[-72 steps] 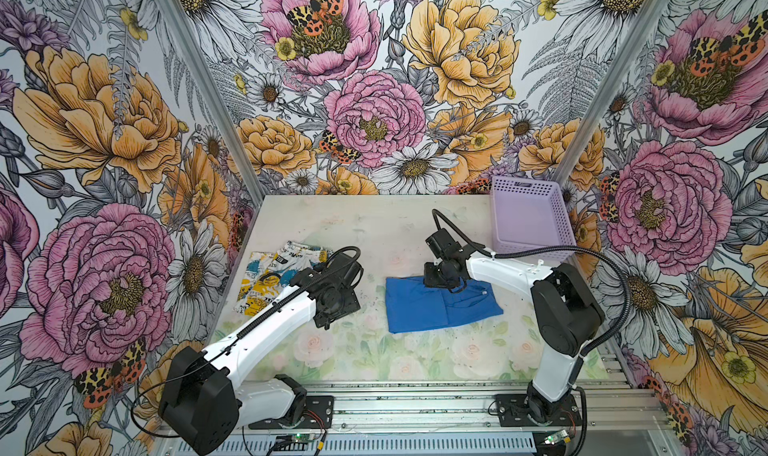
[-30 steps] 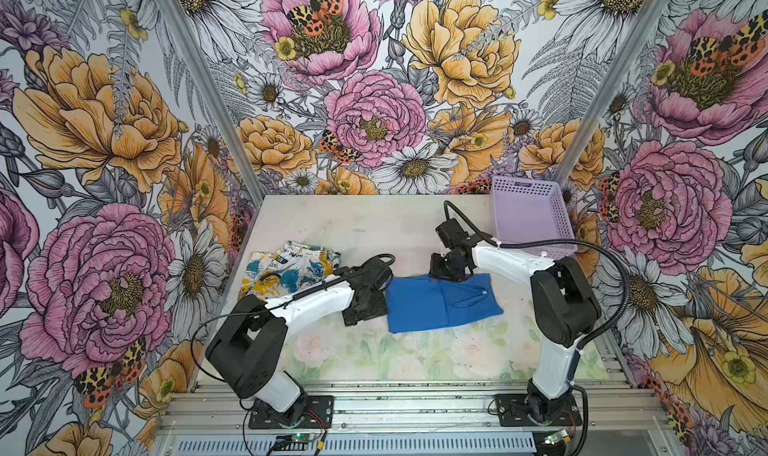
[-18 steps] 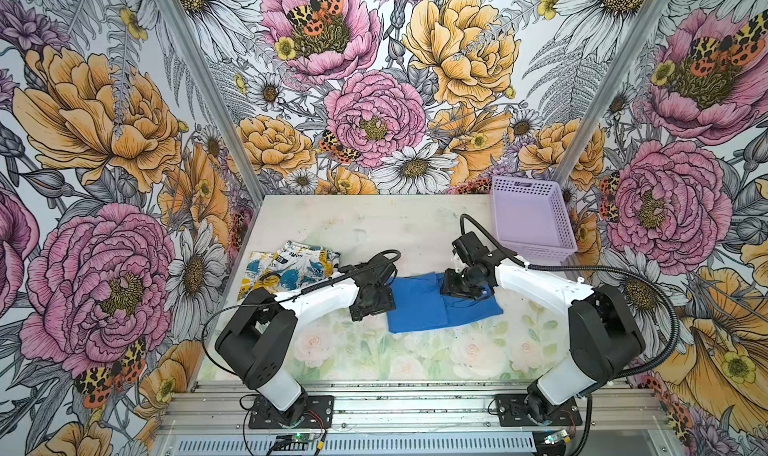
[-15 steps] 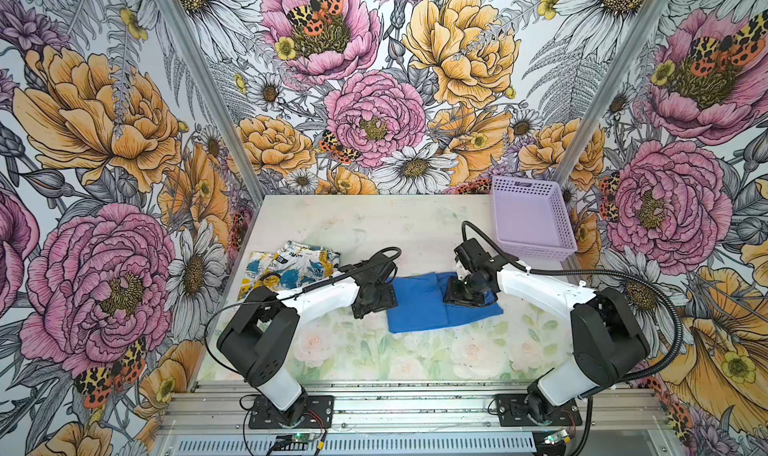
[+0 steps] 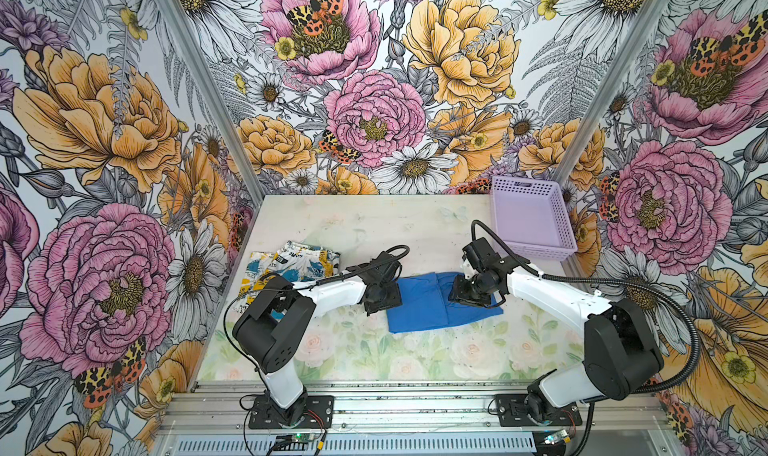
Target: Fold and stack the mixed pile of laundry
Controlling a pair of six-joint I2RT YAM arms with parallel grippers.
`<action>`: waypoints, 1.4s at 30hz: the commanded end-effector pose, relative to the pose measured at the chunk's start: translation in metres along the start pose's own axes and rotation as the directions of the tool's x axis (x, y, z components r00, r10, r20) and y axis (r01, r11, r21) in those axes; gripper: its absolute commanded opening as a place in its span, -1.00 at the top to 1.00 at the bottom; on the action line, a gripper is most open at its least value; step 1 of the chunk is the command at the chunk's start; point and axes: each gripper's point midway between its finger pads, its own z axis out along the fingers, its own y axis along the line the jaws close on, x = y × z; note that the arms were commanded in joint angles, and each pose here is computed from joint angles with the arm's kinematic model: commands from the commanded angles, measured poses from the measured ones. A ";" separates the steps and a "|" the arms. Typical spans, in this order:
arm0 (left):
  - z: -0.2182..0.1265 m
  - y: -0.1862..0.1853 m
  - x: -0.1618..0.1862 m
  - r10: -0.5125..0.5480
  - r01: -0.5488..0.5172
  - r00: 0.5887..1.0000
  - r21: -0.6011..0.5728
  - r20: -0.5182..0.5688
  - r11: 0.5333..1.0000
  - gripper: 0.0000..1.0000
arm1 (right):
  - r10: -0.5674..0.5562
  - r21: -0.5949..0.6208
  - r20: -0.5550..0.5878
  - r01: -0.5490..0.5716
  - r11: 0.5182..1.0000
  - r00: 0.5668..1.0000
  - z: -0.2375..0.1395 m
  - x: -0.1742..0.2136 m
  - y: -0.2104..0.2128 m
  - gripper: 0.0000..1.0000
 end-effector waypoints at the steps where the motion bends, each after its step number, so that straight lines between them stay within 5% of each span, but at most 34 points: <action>1: 0.011 -0.009 0.007 0.023 -0.022 0.999 0.026 -0.034 0.999 -0.03 | 0.007 -0.003 0.005 -0.007 1.000 1.000 -0.006 0.002 -0.006 0.18; 8: 0.022 -0.009 0.019 0.026 -0.024 0.997 0.031 -0.075 0.999 0.35 | 0.024 0.003 0.014 -0.024 1.000 1.000 -0.011 -0.001 -0.014 0.18; 13: 0.023 0.002 0.019 0.008 -0.008 0.997 0.012 -0.076 1.000 1.00 | 0.030 0.006 0.023 -0.030 1.000 0.999 -0.014 -0.001 -0.017 0.18; 28: -0.091 0.047 -0.022 0.052 -0.053 0.999 -0.116 -0.012 0.992 1.00 | 0.007 -0.045 0.021 -0.006 0.999 1.000 -0.009 -0.006 -0.001 0.17; 42: -0.126 0.037 -0.026 0.000 -0.006 0.999 -0.147 -0.041 0.989 1.00 | 0.008 -0.100 0.028 -0.005 0.995 1.000 -0.009 -0.007 0.014 0.17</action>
